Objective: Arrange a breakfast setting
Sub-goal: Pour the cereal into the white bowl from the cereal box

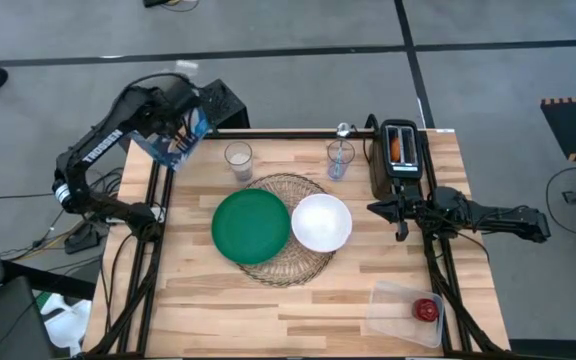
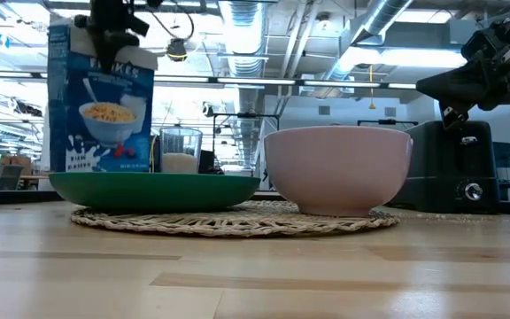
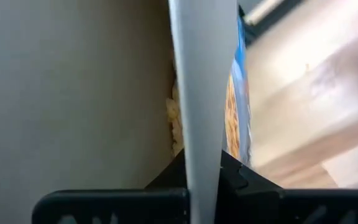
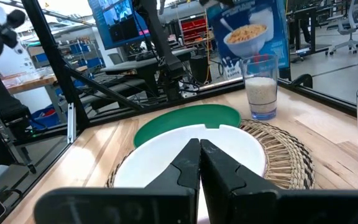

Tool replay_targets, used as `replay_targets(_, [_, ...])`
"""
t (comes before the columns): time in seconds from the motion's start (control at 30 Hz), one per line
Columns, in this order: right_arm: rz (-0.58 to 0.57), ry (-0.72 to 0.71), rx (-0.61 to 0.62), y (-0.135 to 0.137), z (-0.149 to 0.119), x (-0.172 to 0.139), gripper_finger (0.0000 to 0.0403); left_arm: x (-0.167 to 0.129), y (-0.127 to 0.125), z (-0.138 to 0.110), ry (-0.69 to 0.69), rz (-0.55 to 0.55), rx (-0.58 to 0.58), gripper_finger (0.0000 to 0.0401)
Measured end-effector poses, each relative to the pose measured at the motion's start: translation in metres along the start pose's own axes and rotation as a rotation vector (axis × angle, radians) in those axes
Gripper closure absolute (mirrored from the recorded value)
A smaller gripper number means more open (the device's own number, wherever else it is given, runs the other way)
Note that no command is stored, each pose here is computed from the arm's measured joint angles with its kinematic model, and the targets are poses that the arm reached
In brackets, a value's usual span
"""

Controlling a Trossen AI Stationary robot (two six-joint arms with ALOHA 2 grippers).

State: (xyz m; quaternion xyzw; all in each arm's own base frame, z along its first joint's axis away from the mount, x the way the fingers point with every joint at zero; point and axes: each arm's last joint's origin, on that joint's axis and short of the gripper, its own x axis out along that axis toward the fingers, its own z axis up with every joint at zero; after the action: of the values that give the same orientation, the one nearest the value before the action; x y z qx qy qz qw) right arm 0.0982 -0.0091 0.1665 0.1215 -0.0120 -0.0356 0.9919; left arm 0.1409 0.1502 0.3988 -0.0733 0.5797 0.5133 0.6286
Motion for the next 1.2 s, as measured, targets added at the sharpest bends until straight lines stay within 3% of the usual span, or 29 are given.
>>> replay_targets(0.37, [0.000, 0.001, 0.000, 0.000, 0.000, 0.000, 0.0365, -0.059, 0.027, 0.002, -0.245, -0.036, -0.062, 0.0401])
replay_targets(0.57, [0.000, 0.000, 0.000, 0.000, 0.000, 0.000, 0.0365, -0.084, 0.030, -0.002, -0.352, -0.054, -0.035, 0.0401])
replay_targets(0.9, [0.000, 0.001, 0.000, 0.000, 0.000, 0.000, 0.0365, -0.123, 0.013, -0.005, -0.580, -0.137, 0.029, 0.0401])
replay_targets(1.2, [0.000, 0.000, 0.000, 0.000, 0.000, 0.000, 0.0365, -0.148, -0.019, -0.002, -0.746, -0.248, 0.142, 0.0401])
